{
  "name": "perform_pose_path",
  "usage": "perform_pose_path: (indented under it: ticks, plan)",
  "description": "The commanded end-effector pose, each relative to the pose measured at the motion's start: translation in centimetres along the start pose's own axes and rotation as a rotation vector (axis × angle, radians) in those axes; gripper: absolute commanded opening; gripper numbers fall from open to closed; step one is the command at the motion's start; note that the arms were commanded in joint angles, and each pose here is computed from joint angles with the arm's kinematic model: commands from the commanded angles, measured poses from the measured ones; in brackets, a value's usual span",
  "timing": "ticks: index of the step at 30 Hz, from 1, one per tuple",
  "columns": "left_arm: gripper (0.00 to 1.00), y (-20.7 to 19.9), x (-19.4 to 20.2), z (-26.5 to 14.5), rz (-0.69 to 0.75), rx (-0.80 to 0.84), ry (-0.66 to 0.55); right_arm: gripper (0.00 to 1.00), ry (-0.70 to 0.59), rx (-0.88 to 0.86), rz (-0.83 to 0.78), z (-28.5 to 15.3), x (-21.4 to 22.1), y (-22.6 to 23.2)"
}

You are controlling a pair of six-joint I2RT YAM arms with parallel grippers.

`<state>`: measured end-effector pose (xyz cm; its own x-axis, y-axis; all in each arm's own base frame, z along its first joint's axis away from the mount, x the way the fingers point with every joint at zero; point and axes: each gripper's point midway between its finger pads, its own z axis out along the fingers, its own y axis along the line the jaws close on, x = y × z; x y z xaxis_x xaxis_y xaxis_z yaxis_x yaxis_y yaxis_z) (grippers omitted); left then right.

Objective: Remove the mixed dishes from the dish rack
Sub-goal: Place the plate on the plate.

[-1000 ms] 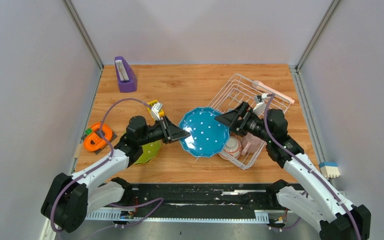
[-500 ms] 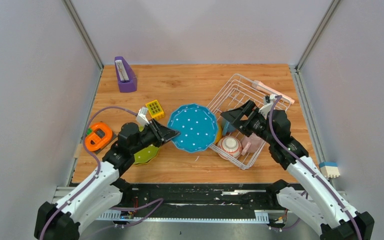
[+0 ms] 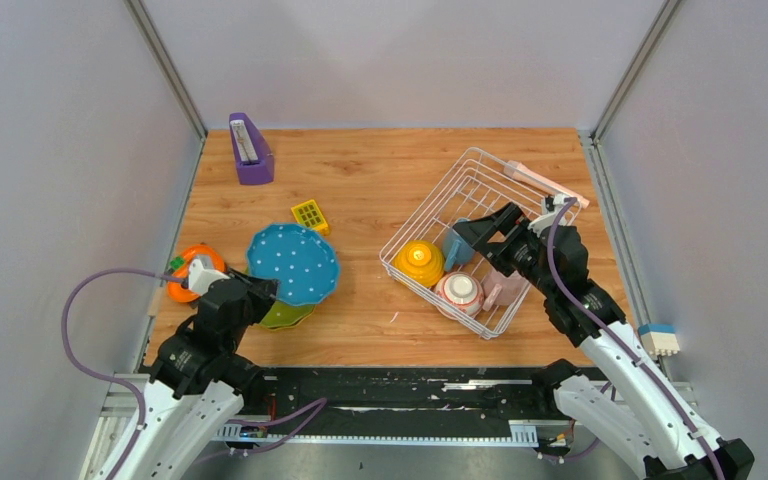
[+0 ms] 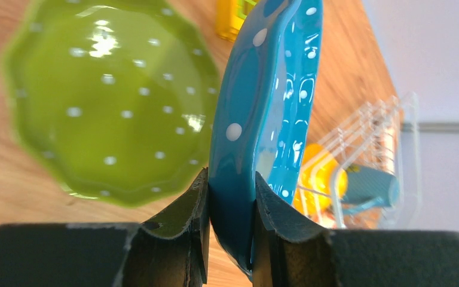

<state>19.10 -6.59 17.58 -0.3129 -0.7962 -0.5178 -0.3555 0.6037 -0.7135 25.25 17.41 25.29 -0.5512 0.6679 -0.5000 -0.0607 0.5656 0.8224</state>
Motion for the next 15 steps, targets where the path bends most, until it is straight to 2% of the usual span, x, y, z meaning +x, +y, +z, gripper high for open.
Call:
perform_pose_path:
  ticks: [1,15]
  plan:
    - [0.00,-0.2,-4.7,-1.6,-0.129,-0.023,-0.207,1.00,-0.043,-0.024,-0.017,-0.4,-1.3,1.5]
    - [0.00,2.4,-4.9,-1.1,-0.117,-0.142,-0.250,1.00,-0.062,-0.003,0.003,-0.4,-1.4,0.8]
